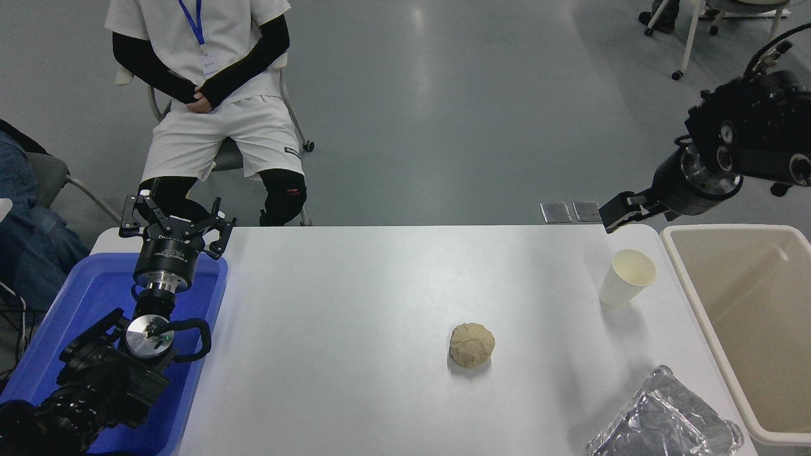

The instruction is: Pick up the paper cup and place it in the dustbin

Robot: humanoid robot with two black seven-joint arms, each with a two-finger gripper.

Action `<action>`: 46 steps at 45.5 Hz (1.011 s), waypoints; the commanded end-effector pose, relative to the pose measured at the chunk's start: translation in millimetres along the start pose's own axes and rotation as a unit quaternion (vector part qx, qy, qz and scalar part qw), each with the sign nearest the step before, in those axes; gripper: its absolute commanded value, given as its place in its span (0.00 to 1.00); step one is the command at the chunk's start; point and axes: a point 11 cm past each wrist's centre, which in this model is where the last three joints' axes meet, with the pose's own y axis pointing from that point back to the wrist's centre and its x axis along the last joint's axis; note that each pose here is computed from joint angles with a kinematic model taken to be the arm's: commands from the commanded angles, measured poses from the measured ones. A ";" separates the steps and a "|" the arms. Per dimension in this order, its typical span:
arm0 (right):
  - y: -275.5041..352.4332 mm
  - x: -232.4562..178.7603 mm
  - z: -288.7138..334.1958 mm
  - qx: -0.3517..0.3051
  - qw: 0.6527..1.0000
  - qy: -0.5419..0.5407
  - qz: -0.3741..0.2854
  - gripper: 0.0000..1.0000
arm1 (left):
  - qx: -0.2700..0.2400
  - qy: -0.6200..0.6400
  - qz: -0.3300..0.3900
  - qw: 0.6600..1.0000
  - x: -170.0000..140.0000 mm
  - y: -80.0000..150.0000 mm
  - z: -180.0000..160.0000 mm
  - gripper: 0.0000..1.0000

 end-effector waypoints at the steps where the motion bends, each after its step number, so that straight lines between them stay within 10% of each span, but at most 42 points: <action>1: -24.3 -12.5 8.8 0.007 1.000 -0.028 -0.004 1.00 | 0.000 0.000 0.000 1.000 0.1 0.0 -0.1 0.99; 46: -118.6 -65.7 60.8 -0.028 0.989 -0.098 0.110 1.00 | 0.000 0.001 -0.001 1.000 -0.3 0.1 -0.7 0.99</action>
